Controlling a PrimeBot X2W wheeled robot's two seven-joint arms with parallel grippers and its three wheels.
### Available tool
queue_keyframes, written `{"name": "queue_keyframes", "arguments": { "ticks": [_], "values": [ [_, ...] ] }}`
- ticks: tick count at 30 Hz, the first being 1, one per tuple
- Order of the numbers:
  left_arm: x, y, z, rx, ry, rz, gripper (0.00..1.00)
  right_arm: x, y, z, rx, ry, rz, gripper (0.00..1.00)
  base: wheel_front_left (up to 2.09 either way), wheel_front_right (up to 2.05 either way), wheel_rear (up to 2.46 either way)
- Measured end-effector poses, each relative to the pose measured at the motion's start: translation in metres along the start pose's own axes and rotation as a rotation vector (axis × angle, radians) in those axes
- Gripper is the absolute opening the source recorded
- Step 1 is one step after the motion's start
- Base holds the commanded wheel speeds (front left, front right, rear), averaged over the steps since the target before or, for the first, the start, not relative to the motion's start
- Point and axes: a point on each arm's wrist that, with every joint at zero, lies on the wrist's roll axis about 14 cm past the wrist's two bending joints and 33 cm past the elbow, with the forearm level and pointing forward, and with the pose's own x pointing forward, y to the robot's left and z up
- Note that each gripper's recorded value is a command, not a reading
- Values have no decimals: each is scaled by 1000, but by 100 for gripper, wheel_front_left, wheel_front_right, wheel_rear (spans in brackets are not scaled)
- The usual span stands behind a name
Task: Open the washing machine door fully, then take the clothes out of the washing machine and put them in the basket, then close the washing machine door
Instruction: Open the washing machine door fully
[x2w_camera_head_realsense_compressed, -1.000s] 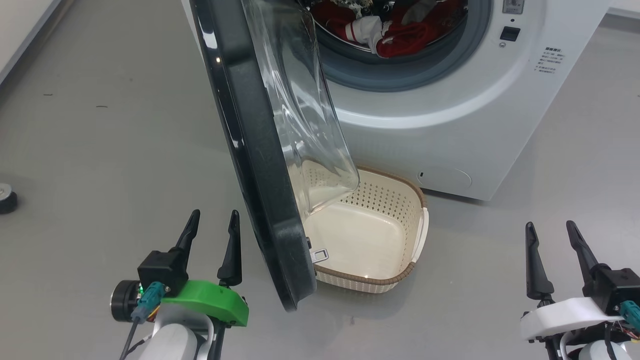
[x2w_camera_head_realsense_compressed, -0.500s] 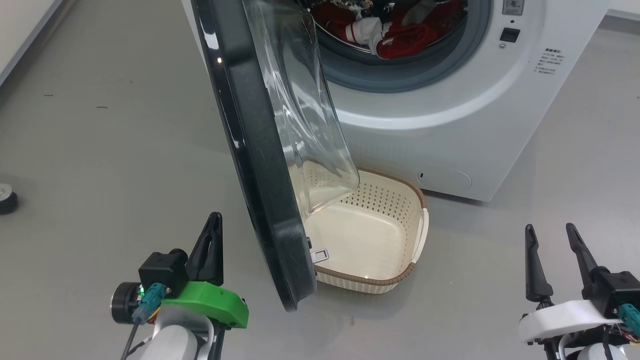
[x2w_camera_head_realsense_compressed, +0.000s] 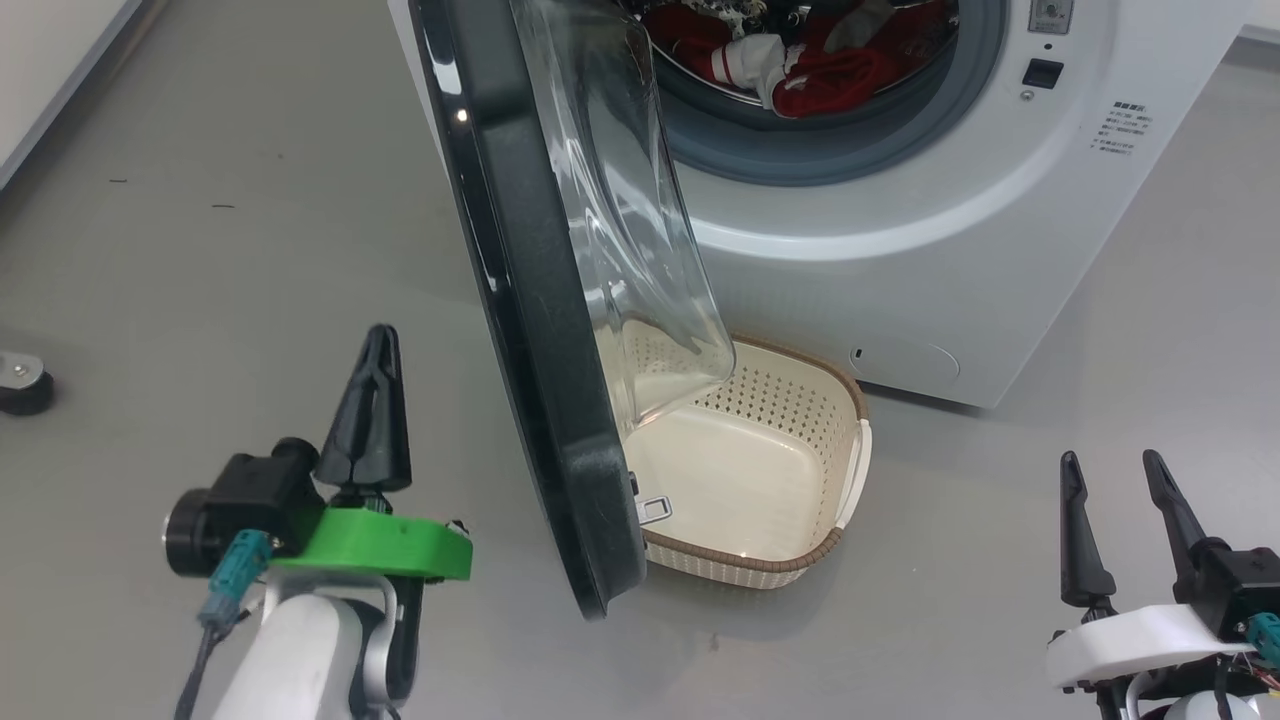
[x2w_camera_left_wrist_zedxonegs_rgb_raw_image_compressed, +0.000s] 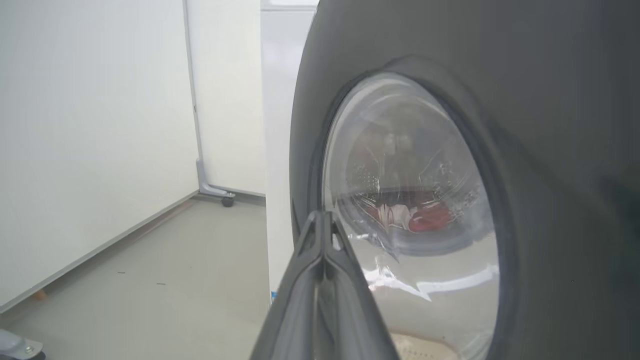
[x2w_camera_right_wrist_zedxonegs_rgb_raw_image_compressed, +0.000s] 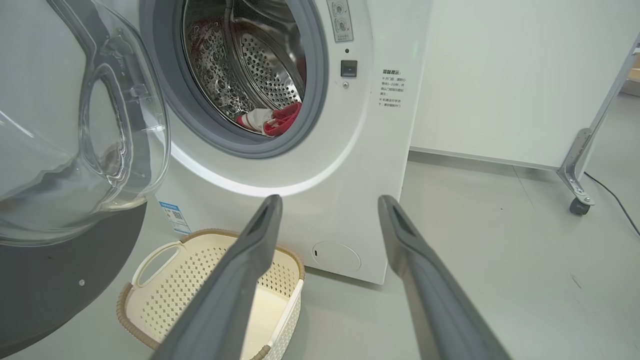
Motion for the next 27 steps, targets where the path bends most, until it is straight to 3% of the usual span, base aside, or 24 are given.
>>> {"name": "queue_keyframes", "arguments": {
  "ticks": [6, 13, 21, 27],
  "values": [
    [14, -15, 75, 23, -236, -52, 0, 1, 2, 1, -1, -5, 5, 100, 0, 0, 0],
    [1, -53, 144, 22, -459, -167, 0, 1, 4, 3, 2, -13, 12, 100, 0, 0, 0],
    [-25, -102, 173, -50, -553, -335, 0, -1, 6, 5, -5, -19, 17, 100, 0, 0, 0],
    [-47, -137, 166, -125, -517, -482, 0, -2, 8, 8, -2, -25, 18, 100, 0, 0, 0]
  ]
}}
